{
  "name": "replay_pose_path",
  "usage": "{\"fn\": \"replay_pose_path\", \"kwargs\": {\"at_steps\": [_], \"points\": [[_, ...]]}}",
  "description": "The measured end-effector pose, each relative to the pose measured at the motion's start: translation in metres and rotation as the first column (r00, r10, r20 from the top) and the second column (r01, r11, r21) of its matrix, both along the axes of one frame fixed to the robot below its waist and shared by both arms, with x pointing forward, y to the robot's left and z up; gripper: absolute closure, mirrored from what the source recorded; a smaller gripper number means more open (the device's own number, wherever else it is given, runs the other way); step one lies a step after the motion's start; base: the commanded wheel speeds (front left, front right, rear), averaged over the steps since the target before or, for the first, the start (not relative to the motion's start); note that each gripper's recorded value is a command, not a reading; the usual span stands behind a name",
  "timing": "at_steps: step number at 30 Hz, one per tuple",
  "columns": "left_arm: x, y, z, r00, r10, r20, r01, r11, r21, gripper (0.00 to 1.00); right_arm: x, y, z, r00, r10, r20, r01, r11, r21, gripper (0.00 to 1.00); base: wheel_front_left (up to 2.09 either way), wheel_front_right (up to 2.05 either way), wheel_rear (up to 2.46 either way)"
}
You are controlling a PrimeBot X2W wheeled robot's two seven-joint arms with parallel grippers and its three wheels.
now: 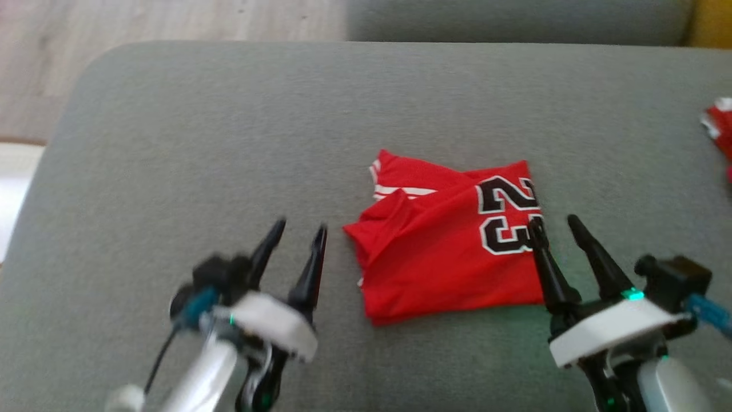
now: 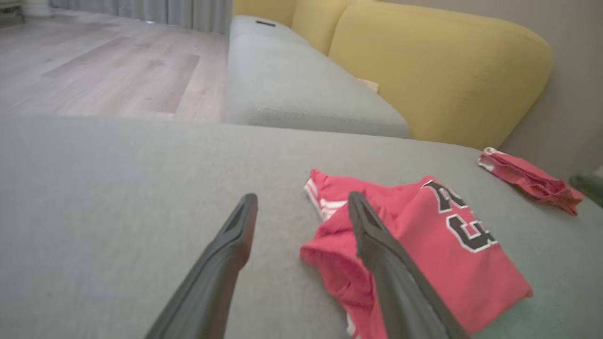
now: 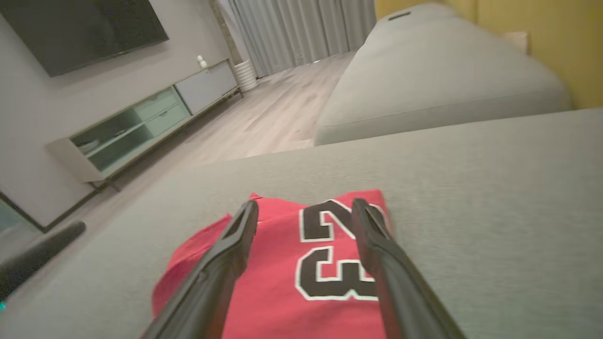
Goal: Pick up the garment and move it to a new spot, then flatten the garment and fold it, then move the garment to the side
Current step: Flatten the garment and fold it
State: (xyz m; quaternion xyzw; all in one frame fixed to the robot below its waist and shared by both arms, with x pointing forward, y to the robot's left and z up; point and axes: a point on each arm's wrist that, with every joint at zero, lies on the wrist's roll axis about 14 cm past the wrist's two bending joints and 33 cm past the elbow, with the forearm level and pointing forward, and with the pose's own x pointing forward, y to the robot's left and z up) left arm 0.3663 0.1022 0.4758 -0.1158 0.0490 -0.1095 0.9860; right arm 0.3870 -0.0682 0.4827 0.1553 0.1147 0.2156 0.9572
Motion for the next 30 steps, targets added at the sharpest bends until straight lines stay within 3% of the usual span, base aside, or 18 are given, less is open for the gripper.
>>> {"fn": "replay_pose_path", "kwargs": {"at_steps": [6,11,18,25,27,28,30], "points": [[0.031,-0.050,0.015,0.989,-0.143,-0.019,0.144,0.990,0.014,0.00,-0.010,-0.041,-0.018,0.990,-0.109,0.089,0.120,0.984,-0.133,0.00,0.00,0.00,0.00],[0.034,-0.086,-0.006,0.950,-0.263,-0.166,0.274,0.961,0.045,0.00,-0.022,-0.049,-0.035,0.985,-0.166,0.057,0.171,0.978,-0.119,0.00,0.00,0.00,0.00],[0.059,-0.094,-0.024,0.919,-0.284,-0.273,0.323,0.940,0.107,0.00,-0.025,-0.062,-0.054,0.978,-0.209,0.009,0.208,0.969,-0.131,0.00,0.00,0.00,0.00],[0.059,-0.090,-0.055,0.885,-0.279,-0.374,0.350,0.927,0.136,0.00,-0.019,-0.065,-0.061,0.976,-0.219,-0.007,0.217,0.968,-0.129,0.00,0.00,0.00,0.00],[0.061,-0.089,-0.056,0.885,-0.279,-0.374,0.350,0.926,0.138,0.13,-0.019,-0.065,-0.062,0.975,-0.222,-0.015,0.218,0.968,-0.123,0.00,0.00,0.00,0.00],[0.063,-0.089,-0.055,0.888,-0.279,-0.367,0.348,0.927,0.137,0.63,-0.019,-0.065,-0.063,0.975,-0.221,-0.016,0.218,0.968,-0.123,0.00,0.00,0.00,0.00],[0.066,-0.090,-0.054,0.889,-0.284,-0.359,0.349,0.928,0.130,1.00,-0.017,-0.065,-0.063,0.975,-0.220,-0.012,0.217,0.969,-0.121,0.00,0.00,0.00,0.00]]}}
